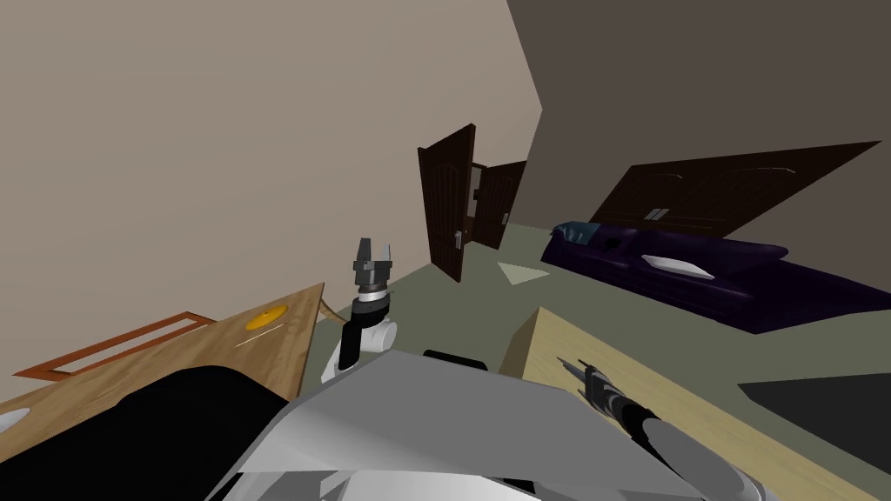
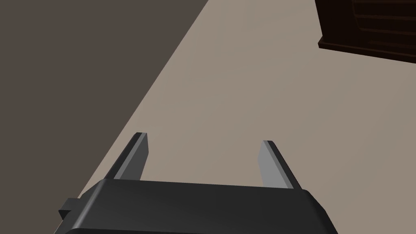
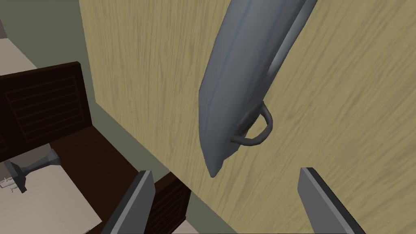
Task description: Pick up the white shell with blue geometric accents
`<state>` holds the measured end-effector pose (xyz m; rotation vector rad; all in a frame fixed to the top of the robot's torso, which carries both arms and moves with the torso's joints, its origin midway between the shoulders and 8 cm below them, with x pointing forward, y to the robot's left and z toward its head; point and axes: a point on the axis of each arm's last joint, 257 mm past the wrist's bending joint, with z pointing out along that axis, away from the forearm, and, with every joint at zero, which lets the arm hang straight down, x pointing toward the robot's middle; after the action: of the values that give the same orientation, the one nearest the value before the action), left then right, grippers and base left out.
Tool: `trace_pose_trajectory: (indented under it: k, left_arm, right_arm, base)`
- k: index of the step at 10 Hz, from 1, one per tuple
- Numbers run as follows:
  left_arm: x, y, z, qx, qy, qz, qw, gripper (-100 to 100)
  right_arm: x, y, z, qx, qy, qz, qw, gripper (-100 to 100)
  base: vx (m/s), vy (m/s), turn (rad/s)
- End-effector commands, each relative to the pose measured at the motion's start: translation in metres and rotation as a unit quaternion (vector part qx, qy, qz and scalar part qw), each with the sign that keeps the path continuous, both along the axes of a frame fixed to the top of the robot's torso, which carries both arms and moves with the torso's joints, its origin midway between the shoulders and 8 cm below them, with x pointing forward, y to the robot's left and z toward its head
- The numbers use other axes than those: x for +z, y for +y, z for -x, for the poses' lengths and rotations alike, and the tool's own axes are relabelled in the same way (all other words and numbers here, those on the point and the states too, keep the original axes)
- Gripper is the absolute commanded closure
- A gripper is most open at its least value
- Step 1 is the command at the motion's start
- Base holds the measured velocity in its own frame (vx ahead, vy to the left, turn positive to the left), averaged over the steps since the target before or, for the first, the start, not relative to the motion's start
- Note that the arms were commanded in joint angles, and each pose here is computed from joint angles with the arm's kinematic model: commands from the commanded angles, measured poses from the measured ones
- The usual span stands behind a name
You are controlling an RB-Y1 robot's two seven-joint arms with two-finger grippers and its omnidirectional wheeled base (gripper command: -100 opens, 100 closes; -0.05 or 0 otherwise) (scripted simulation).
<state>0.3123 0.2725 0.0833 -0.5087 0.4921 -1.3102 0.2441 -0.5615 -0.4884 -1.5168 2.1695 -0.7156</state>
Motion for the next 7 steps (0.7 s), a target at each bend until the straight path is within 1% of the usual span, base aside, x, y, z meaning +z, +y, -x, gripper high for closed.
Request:
trace_pose_trajectory:
  k: [1,2,3,4,5,7]
  left_arm:
    - [0.0,0.0,0.0,0.0,0.0,0.0,1.0,0]
    - [0.0,0.0,0.0,0.0,0.0,0.0,1.0,0]
    - [0.0,0.0,0.0,0.0,0.0,0.0,1.0,0]
    - [0.0,0.0,0.0,0.0,0.0,0.0,1.0,0]
    - [0.0,0.0,0.0,0.0,0.0,0.0,1.0,0]
    - [0.0,0.0,0.0,0.0,0.0,0.0,1.0,0]
  right_arm:
    - [0.0,-0.019,0.015,0.009,0.015,0.031,0.9994,-100]
    - [-0.003,-0.012,0.007,0.003,0.008,0.019,0.9998,-100]
    - [-0.003,-0.014,0.009,0.005,0.01,0.021,0.9997,0]
    - [-0.007,-0.019,0.01,-0.01,0.01,0.021,0.9997,-100]
    - [-0.009,-0.022,0.011,-0.018,0.01,0.021,0.9996,-100]
    - [-0.013,-0.028,0.013,-0.032,0.011,0.021,0.9992,-100]
  base:
    - [0.01,-0.047,0.002]
    - [0.004,-0.021,-0.001]
    - [0.0,0.0,0.0]
    - [-0.04,-0.009,0.204]
    - [-0.073,-0.022,0.234]
    - [-0.071,-0.027,0.145]
